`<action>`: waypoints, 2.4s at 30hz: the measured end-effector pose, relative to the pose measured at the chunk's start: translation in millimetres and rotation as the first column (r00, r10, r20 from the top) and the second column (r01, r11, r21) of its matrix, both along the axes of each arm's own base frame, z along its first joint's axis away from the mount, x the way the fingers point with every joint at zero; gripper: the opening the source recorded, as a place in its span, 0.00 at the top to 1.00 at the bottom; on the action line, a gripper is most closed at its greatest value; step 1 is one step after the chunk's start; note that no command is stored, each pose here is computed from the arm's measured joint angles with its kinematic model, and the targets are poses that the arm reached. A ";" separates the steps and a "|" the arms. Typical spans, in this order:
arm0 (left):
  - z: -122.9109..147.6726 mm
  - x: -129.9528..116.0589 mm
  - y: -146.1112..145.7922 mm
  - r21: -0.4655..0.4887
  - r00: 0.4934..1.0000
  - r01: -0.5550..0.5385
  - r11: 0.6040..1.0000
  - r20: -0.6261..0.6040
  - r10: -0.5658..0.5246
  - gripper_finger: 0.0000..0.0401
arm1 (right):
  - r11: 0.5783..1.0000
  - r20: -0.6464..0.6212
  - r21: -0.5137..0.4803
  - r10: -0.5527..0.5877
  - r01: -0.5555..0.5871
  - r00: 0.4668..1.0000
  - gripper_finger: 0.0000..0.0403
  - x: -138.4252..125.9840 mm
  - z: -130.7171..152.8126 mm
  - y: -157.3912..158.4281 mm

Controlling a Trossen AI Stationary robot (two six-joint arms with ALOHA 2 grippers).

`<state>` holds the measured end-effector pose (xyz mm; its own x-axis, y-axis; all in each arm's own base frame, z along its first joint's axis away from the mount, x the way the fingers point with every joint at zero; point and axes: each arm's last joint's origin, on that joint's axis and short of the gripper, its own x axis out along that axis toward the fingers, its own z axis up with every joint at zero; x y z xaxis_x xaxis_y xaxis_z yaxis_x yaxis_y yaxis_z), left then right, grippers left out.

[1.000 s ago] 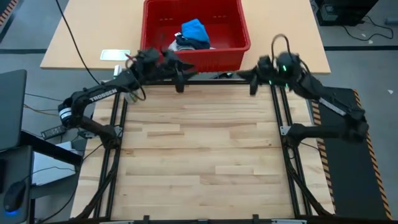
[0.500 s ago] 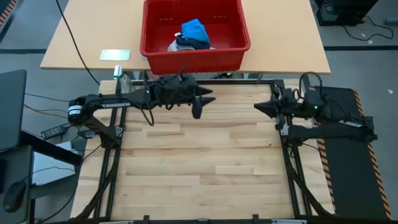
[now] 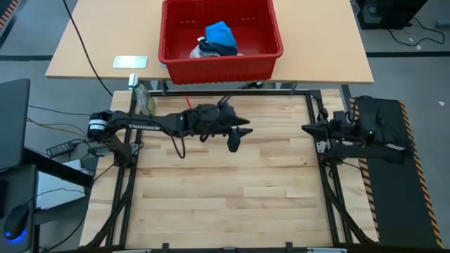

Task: Fold laundry
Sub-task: Return to Home Position

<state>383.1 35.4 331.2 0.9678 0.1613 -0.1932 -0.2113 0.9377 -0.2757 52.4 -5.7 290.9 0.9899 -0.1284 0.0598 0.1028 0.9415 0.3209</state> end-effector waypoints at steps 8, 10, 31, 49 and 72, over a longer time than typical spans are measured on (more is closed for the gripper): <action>-11.2 9.2 -3.5 -0.027 1.000 -0.008 1.000 -0.004 0.008 0.52 | 0.994 0.014 0.088 0.070 -0.071 0.997 1.00 12.0 -42.7 1.0; -12.9 9.7 -3.3 -0.027 1.000 -0.008 1.000 -0.013 0.008 0.52 | 0.990 0.049 0.099 0.098 -0.103 0.994 1.00 21.7 -49.9 1.1; -18.8 10.7 8.1 -0.130 0.998 -0.063 0.989 -0.025 0.060 0.52 | 0.997 0.012 -0.009 0.076 -0.076 0.997 1.00 33.1 -70.2 0.2; -77.7 -57.4 11.6 -0.139 0.987 -0.066 0.988 -0.153 0.045 0.52 | 0.991 -0.024 0.080 -0.101 0.102 0.995 0.99 42.6 -103.5 -0.4; -142.8 -253.5 -15.9 -0.197 0.992 -0.056 0.979 0.100 0.077 0.52 | 0.995 -0.031 0.088 0.043 -0.040 0.999 0.98 44.5 -107.8 3.7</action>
